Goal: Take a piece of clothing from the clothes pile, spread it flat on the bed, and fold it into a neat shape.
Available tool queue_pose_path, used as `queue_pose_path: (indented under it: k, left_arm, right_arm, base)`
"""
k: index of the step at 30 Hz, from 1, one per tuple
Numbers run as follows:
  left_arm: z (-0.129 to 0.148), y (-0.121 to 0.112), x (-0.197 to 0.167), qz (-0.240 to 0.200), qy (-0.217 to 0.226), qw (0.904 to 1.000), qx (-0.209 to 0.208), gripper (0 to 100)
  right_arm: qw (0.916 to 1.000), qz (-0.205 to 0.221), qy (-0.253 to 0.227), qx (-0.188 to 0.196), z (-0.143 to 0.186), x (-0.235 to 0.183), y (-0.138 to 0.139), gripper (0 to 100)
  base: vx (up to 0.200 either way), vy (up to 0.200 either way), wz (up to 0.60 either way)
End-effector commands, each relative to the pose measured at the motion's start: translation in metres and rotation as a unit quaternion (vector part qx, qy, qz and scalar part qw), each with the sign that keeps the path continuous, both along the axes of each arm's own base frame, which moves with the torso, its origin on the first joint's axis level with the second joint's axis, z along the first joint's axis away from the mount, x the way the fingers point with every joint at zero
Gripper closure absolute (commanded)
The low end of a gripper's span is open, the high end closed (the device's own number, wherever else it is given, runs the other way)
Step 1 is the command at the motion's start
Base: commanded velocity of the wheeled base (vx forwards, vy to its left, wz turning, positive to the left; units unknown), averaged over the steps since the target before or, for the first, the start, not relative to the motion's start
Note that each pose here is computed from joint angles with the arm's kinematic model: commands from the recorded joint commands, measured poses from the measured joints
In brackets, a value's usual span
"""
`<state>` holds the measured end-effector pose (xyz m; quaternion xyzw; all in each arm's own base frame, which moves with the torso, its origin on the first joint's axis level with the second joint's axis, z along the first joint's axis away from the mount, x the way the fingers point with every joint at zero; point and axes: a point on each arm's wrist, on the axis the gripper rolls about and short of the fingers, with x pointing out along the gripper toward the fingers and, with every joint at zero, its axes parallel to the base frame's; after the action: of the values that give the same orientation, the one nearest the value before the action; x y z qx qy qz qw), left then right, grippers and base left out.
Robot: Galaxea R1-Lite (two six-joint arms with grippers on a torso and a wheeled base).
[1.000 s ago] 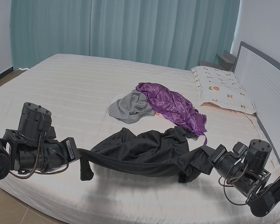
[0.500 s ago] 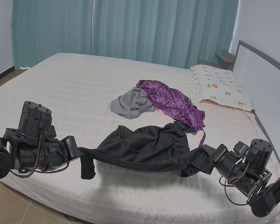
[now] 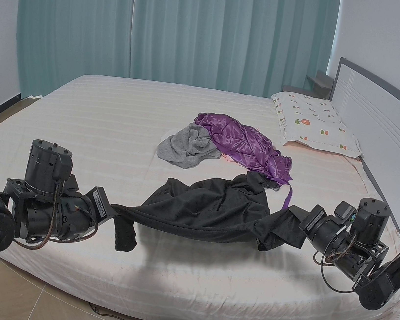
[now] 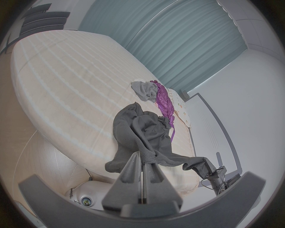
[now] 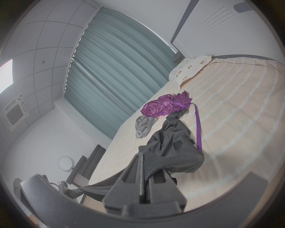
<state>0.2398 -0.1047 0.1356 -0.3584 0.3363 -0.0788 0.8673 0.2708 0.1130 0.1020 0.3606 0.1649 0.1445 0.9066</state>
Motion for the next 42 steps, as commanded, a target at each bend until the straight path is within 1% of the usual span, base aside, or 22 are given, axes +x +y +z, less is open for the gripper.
queue_pose_path:
  k: [1, 8, 16, 22, 29, 33, 42]
  left_arm:
    - [0.004, 0.002, -0.002, 0.001, -0.007, 1.0000, -0.003, 100]
    - [0.006, 0.003, -0.005, 0.000, -0.012, 0.9999, -0.004, 100]
    - [0.015, 0.005, -0.012, -0.005, -0.024, 0.9996, -0.012, 100]
    - [0.016, 0.005, -0.012, -0.005, -0.026, 0.9996, -0.013, 100]
    - [0.017, 0.005, -0.013, -0.005, -0.027, 0.9995, -0.013, 100]
    - [0.017, 0.004, -0.013, -0.008, -0.027, 0.9995, -0.013, 100]
    - [0.018, 0.003, -0.015, -0.012, -0.029, 0.9994, -0.015, 100]
  right_arm:
    - [1.0000, -0.001, -0.003, 0.000, 0.001, 0.000, 0.000, 100]
    - [1.0000, -0.003, -0.005, 0.002, 0.001, 0.001, -0.001, 100]
    - [0.9998, -0.003, -0.018, 0.007, 0.003, 0.003, 0.000, 100]
    - [0.9996, -0.001, -0.025, 0.010, 0.004, 0.002, 0.000, 100]
    - [0.9997, -0.002, -0.024, 0.011, 0.004, 0.003, 0.000, 100]
    - [0.9994, -0.003, -0.020, 0.027, 0.005, 0.003, 0.001, 100]
    - [0.9995, 0.001, -0.014, 0.030, 0.002, 0.003, 0.003, 100]
  base:
    - [0.000, 0.200, 0.00]
    - [0.000, 0.200, 0.00]
    - [0.000, 0.200, 0.00]
    - [0.000, 0.200, 0.00]
    - [0.000, 0.200, 0.00]
    - [0.000, 0.200, 0.00]
    - [0.000, 0.200, 0.00]
